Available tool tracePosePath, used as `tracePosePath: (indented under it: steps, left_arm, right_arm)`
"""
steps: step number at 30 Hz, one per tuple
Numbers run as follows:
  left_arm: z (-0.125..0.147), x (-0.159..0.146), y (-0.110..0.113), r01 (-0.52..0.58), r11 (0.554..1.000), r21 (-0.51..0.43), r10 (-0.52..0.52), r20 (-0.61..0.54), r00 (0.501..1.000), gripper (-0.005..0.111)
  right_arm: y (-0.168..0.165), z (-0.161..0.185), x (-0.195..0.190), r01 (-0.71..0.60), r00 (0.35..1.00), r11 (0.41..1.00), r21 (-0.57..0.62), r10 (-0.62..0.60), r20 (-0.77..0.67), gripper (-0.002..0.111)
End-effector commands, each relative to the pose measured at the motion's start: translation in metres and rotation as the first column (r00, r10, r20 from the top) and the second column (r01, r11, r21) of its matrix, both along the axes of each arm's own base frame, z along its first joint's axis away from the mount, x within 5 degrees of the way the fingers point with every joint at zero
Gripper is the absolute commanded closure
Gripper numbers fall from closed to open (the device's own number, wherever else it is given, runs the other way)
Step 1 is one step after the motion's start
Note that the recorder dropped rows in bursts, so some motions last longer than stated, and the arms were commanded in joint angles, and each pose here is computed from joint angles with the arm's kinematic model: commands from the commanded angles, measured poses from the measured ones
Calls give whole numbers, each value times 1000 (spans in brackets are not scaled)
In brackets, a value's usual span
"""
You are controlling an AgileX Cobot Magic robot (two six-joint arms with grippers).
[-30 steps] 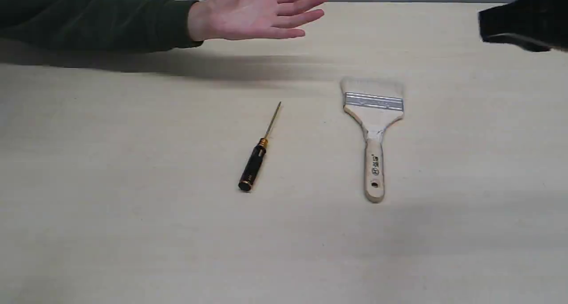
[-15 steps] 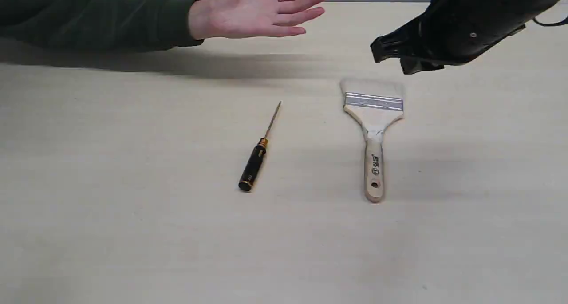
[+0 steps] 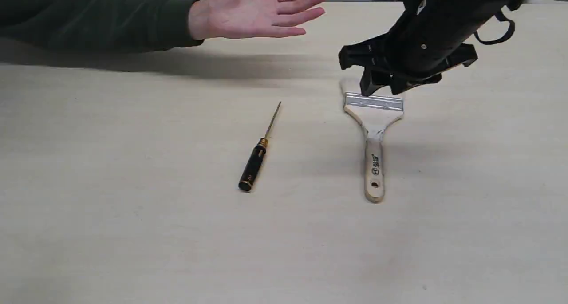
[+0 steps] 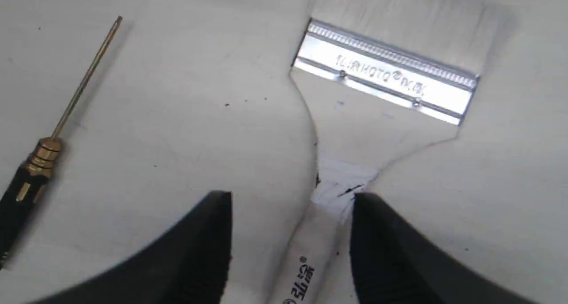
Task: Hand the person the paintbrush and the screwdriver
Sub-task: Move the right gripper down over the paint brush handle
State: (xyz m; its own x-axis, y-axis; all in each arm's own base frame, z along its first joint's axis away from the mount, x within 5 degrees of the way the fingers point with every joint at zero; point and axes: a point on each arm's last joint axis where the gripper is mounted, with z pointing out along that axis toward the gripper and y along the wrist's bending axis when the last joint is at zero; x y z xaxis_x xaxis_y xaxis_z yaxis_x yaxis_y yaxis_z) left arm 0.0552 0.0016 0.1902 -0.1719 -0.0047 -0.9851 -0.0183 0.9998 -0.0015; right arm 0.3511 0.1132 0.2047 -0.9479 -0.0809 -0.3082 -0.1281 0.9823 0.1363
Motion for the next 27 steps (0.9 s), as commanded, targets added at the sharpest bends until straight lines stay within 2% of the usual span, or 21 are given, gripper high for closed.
tracePosePath:
  steps: [1,14,27]
  left_arm:
    - [0,0,-1,7,1000,-6,-7,9,1000,107]
    - [0,0,0,7,1000,-4,-7,12,1000,107]
    - [0,0,0,7,1000,-4,-7,12,1000,107]
  right_arm:
    - [2,-12,3,14,999,1000,-1,-14,-40,63]
    - [3,-46,8,12,991,999,-30,-16,-132,63]
    - [2,-63,12,20,989,999,-37,-25,-147,63]
